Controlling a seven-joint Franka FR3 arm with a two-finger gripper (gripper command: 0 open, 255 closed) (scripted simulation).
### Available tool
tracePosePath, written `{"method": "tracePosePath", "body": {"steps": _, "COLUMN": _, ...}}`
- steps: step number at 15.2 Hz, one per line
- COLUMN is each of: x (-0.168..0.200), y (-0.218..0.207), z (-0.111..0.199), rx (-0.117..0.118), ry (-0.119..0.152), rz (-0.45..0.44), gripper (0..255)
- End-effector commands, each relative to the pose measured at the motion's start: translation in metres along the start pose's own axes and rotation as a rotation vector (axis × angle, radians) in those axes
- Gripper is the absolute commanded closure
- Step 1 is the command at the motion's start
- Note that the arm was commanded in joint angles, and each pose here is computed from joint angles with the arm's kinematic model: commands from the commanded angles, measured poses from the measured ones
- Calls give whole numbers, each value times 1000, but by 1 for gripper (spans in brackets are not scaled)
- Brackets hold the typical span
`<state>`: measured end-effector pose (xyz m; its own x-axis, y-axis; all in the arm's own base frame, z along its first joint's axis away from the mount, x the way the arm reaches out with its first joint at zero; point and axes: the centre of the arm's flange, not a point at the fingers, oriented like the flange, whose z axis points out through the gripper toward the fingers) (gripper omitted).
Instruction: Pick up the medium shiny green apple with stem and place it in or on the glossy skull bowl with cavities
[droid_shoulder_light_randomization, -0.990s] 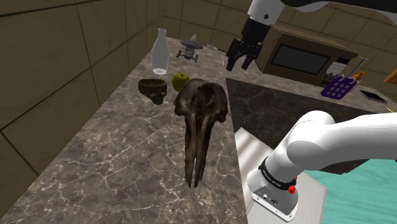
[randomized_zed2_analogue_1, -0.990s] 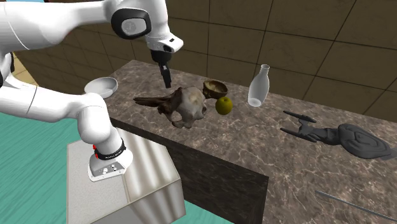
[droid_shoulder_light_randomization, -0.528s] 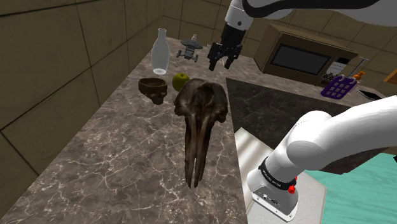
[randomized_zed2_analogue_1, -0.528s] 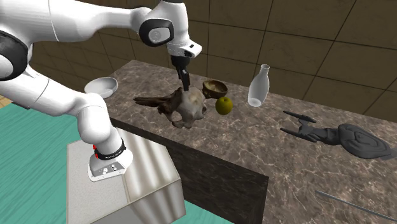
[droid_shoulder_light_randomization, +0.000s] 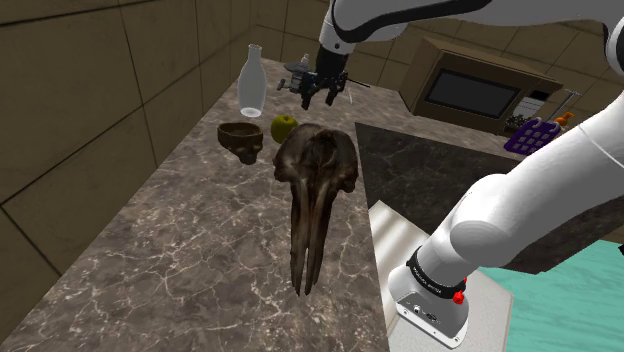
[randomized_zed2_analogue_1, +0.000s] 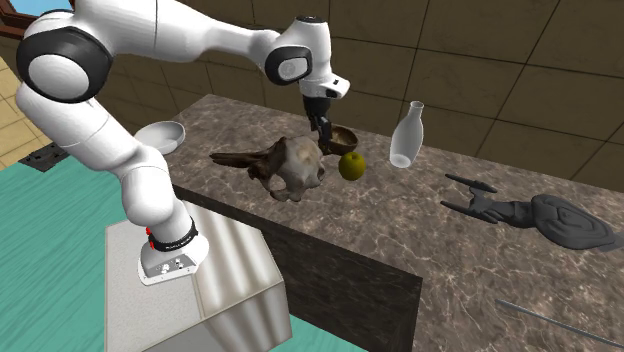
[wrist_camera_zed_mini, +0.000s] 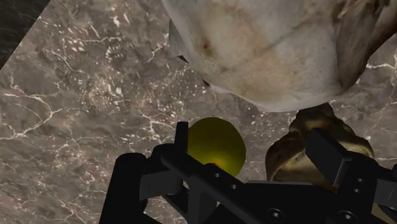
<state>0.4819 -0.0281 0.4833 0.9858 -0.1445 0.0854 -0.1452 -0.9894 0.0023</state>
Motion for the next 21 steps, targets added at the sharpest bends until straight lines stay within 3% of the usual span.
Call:
{"method": "tracePosePath", "body": {"steps": 1, "x": 21, "y": -2, "z": 13, "rx": -9, "ry": 8, "rz": -6, "gripper": 0}}
{"method": "tracePosePath", "body": {"steps": 9, "x": 107, "y": -7, "z": 61, "rx": -45, "ry": 34, "rz": -29, "gripper": 0}}
{"method": "tracePosePath", "body": {"steps": 16, "x": 109, "y": -5, "z": 98, "rx": -45, "ry": 34, "rz": -29, "gripper": 0}}
{"method": "tracePosePath", "body": {"steps": 21, "x": 109, "y": -5, "z": 101, "rx": -45, "ry": 34, "rz": -29, "gripper": 0}}
